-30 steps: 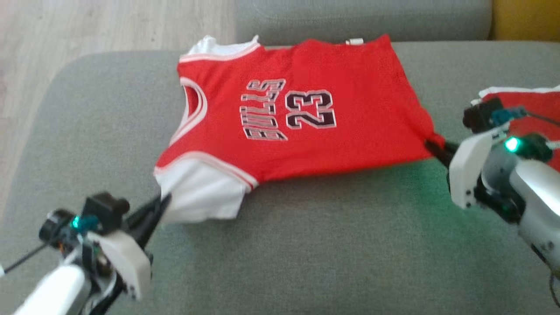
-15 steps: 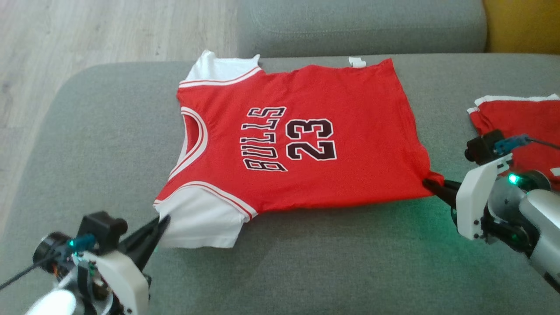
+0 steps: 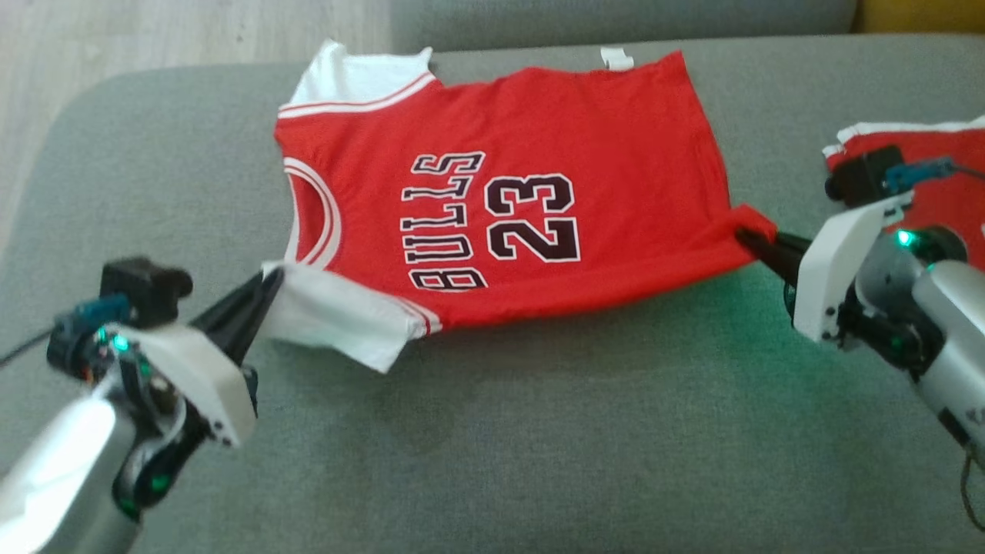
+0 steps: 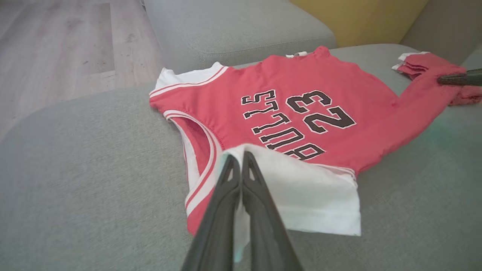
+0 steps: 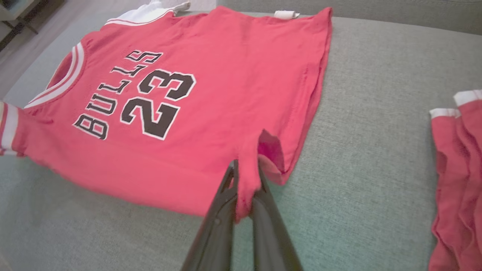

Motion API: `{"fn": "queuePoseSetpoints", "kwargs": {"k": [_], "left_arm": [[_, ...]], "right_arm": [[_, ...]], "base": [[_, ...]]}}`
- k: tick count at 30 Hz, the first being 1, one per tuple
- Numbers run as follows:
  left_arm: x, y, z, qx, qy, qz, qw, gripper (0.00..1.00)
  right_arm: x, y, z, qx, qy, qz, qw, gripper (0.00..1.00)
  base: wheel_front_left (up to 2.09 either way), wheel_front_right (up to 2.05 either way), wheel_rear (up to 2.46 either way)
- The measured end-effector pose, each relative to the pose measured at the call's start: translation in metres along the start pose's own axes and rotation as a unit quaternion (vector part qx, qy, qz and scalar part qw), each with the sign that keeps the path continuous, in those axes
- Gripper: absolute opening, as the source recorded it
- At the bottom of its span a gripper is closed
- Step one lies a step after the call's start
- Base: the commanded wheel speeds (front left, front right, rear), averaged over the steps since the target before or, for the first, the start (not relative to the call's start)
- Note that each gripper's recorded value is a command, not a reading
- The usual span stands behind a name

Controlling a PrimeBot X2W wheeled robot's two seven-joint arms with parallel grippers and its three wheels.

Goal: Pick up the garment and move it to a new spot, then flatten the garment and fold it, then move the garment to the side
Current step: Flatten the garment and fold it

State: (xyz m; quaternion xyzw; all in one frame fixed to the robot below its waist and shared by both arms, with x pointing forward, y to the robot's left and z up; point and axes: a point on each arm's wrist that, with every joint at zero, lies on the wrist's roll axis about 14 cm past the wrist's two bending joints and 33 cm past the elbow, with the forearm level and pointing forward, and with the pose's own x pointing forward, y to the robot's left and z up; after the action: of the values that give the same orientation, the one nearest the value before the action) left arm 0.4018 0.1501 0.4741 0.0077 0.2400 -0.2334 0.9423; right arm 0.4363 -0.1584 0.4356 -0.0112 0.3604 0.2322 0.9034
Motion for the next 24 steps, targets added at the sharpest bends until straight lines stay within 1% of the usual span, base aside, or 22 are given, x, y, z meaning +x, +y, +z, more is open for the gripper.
{"fn": "queuePoseSetpoints", "kwargs": {"k": [6, 10, 19, 24], "left_arm": [[0.027, 0.019, 0.019, -0.013, -0.007, 0.009, 1.0, 0.0], [0.045, 0.027, 0.023, -0.015, -0.003, 0.012, 1.0, 0.0], [0.073, 0.04, 0.012, 0.015, 0.031, 0.02, 0.999, 0.0], [0.085, 0.045, 0.009, 0.02, 0.037, 0.022, 0.999, 0.0]], "right_arm": [[0.014, -0.016, 0.012, 0.026, -0.006, -0.015, 1.0, 0.0], [0.025, -0.024, 0.019, 0.036, -0.011, -0.024, 0.999, 0.0], [0.048, -0.029, 0.02, 0.04, 0.001, -0.028, 0.999, 0.0], [0.061, -0.025, 0.019, 0.039, 0.009, -0.022, 0.999, 0.0]], "base": [[0.0, 0.0, 0.0], [0.0, 0.0, 0.0], [0.0, 0.0, 0.0], [0.0, 0.0, 0.0]]}}
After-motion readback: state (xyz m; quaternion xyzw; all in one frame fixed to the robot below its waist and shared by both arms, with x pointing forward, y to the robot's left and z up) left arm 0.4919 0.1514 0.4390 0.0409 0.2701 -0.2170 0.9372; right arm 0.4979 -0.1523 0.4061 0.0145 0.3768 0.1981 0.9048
